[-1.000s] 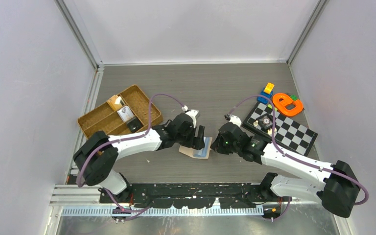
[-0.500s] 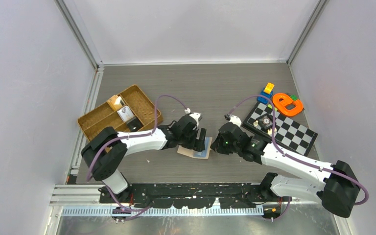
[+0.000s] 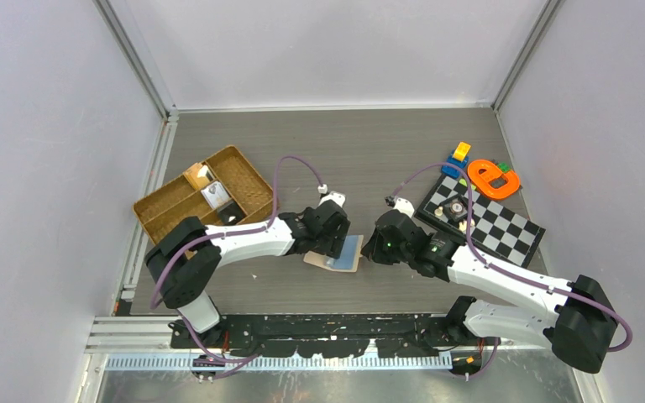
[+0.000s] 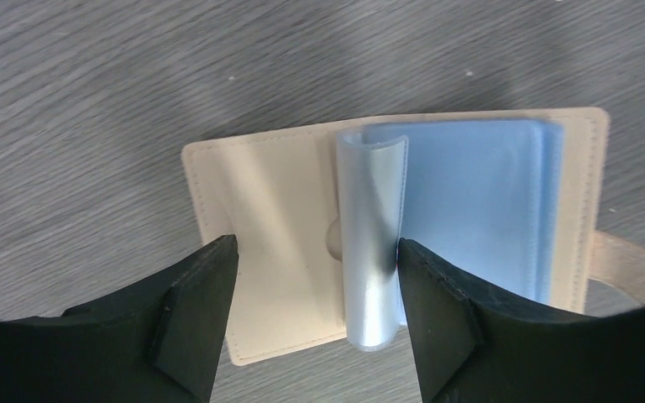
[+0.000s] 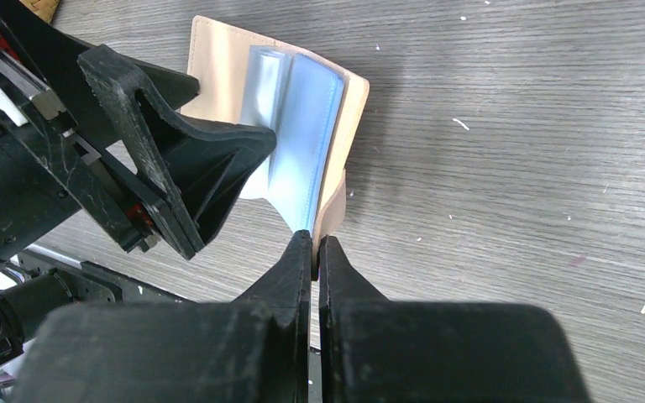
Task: Put the credit cards into the card holder
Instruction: Open the card holder at the center of the board.
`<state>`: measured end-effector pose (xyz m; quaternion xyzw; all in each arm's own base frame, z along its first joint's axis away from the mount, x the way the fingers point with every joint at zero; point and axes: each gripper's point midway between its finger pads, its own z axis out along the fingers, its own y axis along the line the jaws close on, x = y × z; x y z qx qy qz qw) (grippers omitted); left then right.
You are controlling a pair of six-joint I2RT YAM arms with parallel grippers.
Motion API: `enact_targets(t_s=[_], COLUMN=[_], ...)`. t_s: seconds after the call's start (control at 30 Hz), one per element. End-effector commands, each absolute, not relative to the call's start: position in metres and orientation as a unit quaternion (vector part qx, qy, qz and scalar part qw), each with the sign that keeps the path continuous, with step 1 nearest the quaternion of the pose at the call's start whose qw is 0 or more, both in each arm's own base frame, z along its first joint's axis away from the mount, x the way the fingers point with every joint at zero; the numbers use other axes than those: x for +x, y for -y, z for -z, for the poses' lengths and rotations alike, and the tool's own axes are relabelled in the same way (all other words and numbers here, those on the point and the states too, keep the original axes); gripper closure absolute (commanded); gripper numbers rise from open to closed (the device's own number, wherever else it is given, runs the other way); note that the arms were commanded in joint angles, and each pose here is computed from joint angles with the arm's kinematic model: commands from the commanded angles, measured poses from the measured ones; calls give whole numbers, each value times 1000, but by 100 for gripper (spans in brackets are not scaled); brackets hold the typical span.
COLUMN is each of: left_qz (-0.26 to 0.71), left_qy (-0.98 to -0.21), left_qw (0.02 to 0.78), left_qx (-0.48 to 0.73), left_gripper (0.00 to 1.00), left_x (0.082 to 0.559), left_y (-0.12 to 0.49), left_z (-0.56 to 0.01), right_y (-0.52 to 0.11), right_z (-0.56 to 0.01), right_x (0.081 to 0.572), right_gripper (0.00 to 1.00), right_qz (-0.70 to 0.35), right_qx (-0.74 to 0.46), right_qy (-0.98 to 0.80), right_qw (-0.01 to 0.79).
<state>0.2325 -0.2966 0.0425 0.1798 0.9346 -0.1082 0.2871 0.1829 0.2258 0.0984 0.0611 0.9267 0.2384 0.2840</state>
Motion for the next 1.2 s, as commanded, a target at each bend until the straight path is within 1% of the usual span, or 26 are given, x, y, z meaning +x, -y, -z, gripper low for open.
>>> enact_targets(t_s=[0.0, 0.17, 0.3, 0.43, 0.47, 0.53, 0.8, 1.17], left_qz=[70, 49, 43, 33, 30, 30, 38, 9], left_qy=[-929, -927, -927, -928, -929, -929, -933, -938], left_qw=[317, 330, 332, 328, 328, 327, 315, 304], left_qx=[177, 170, 170, 171, 170, 170, 170, 167], left_gripper=[29, 33, 38, 44, 48, 53, 62, 77], left_x=[244, 247, 246, 246, 246, 246, 241, 239], left_y=[285, 274, 270, 266, 265, 264, 267, 255], left_z=[-58, -62, -62, -60, -60, -59, -51, -42], right_y=[-228, -228, -227, -227, -227, -227, -224, -221], right_z=[-107, -106, -104, -103, -103, -103, -95, -75], right_x=[190, 189, 189, 189, 189, 189, 191, 195], right_gripper=[100, 99, 99, 99, 100, 100, 99, 100], right_qz=[-246, -244, -242, -241, -241, -240, -225, -193], right_qx=[68, 68, 67, 67, 67, 67, 69, 67], right_qy=[-918, -918, -919, -920, -920, -920, -924, -933], right_qw=[304, 304, 303, 302, 301, 301, 301, 297])
